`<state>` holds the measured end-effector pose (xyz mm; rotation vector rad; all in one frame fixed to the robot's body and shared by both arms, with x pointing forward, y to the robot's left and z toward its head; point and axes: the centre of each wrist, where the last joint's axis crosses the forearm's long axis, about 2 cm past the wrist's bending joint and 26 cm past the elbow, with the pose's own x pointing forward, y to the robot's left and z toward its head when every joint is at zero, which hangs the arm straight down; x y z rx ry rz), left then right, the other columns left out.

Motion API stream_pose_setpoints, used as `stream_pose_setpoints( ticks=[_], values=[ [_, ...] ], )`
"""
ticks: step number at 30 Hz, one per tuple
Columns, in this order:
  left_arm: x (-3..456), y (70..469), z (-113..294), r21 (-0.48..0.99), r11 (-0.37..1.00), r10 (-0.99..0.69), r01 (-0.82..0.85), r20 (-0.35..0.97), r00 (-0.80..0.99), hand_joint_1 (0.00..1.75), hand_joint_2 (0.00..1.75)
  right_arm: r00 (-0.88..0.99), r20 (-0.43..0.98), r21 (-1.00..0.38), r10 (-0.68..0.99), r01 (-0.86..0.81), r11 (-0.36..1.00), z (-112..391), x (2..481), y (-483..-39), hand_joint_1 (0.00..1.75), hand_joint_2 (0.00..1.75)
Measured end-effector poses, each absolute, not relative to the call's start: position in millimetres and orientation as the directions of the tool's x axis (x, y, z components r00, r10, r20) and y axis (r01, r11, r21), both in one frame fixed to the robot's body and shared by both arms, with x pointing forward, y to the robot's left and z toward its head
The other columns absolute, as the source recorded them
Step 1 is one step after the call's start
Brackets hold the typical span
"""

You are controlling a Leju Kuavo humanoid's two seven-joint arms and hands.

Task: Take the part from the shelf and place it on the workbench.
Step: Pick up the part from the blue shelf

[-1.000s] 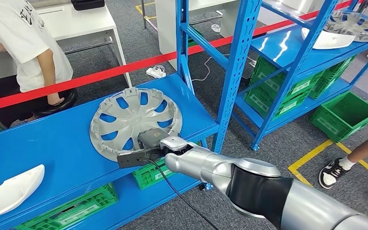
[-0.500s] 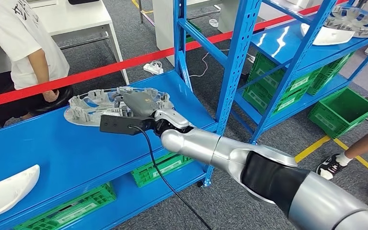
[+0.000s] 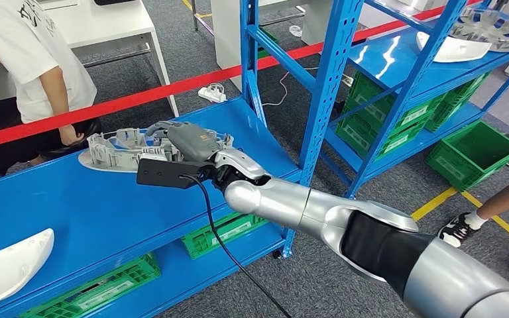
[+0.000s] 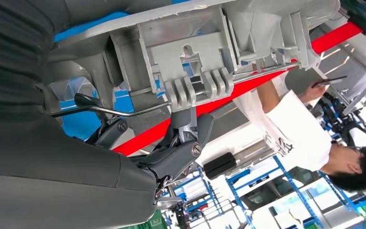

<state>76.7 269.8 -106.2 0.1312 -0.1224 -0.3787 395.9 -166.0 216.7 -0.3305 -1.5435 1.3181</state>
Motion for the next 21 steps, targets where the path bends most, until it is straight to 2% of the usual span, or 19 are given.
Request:
stream_pose_setpoints(
  ticks=[11, 21],
  values=[
    [77.9, 269.2, -106.0, 0.155, 0.922, -0.373, 0.356, 0.099, 0.923, 0.00, 0.00, -0.468, 0.514, -0.857, 0.719, -0.322, 0.403, 219.8, 391.0, -166.4, 1.75, 1.75],
    [77.8, 266.5, -105.8, 0.156, 0.923, -0.371, 0.353, 0.108, 0.922, 0.00, 0.00, -0.651, 0.371, -0.866, 0.663, 0.016, 0.500, 250.1, 370.2, -162.7, 1.75, 1.75]
  ],
)
